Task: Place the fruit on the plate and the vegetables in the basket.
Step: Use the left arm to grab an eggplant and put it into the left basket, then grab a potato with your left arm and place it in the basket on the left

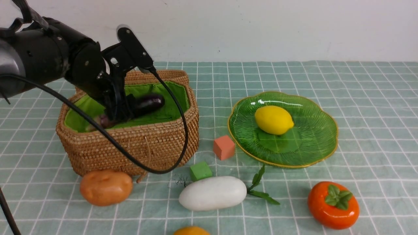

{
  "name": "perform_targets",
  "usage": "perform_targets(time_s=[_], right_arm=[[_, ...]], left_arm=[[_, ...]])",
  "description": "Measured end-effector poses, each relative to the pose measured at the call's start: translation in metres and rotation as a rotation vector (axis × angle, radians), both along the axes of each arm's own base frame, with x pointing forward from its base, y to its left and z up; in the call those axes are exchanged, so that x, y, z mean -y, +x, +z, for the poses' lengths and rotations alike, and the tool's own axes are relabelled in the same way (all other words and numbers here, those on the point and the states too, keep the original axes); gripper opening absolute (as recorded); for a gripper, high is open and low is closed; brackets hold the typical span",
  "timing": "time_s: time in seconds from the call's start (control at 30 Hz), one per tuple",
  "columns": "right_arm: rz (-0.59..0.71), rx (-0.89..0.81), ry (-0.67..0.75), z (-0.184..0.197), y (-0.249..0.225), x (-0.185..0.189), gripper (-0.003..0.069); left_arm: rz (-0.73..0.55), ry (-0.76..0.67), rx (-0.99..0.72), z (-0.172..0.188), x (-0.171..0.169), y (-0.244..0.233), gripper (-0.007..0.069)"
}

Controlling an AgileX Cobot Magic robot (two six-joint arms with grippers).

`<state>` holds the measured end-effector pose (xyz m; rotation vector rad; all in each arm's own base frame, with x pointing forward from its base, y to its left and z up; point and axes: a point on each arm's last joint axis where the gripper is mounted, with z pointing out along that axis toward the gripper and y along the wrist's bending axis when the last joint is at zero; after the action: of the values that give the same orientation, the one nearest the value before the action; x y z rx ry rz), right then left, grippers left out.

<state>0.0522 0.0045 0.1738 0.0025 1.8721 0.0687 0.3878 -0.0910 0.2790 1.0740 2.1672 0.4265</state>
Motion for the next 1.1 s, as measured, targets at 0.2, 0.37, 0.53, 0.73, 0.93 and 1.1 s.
perform_targets(time_s=[0.2, 0.37, 0.53, 0.73, 0.93, 1.1], right_arm=[[0.0, 0.0, 0.0, 0.0, 0.0, 0.0, 0.0242], [0.0, 0.0, 0.0, 0.0, 0.0, 0.0, 0.0242], [0.0, 0.0, 0.0, 0.0, 0.0, 0.0, 0.0242], [0.0, 0.0, 0.0, 0.0, 0.0, 0.0, 0.0242], [0.0, 0.0, 0.0, 0.0, 0.0, 0.0, 0.0242], [0.0, 0.0, 0.0, 0.0, 0.0, 0.0, 0.0242]], left_arm=[[0.023, 0.035, -0.062, 0.027, -0.009, -0.026, 0.0657], [-0.093, 0.077, -0.183, 0.048, -0.014, -0.075, 0.0617], [-0.25, 0.11, -0.301, 0.023, -0.017, -0.113, 0.059], [-0.29, 0.047, -0.321, -0.03, -0.015, -0.133, 0.0584], [-0.315, 0.085, -0.272, -0.052, -0.017, -0.132, 0.0584], [-0.328, 0.106, -0.227, -0.06, -0.015, -0.122, 0.0584]])
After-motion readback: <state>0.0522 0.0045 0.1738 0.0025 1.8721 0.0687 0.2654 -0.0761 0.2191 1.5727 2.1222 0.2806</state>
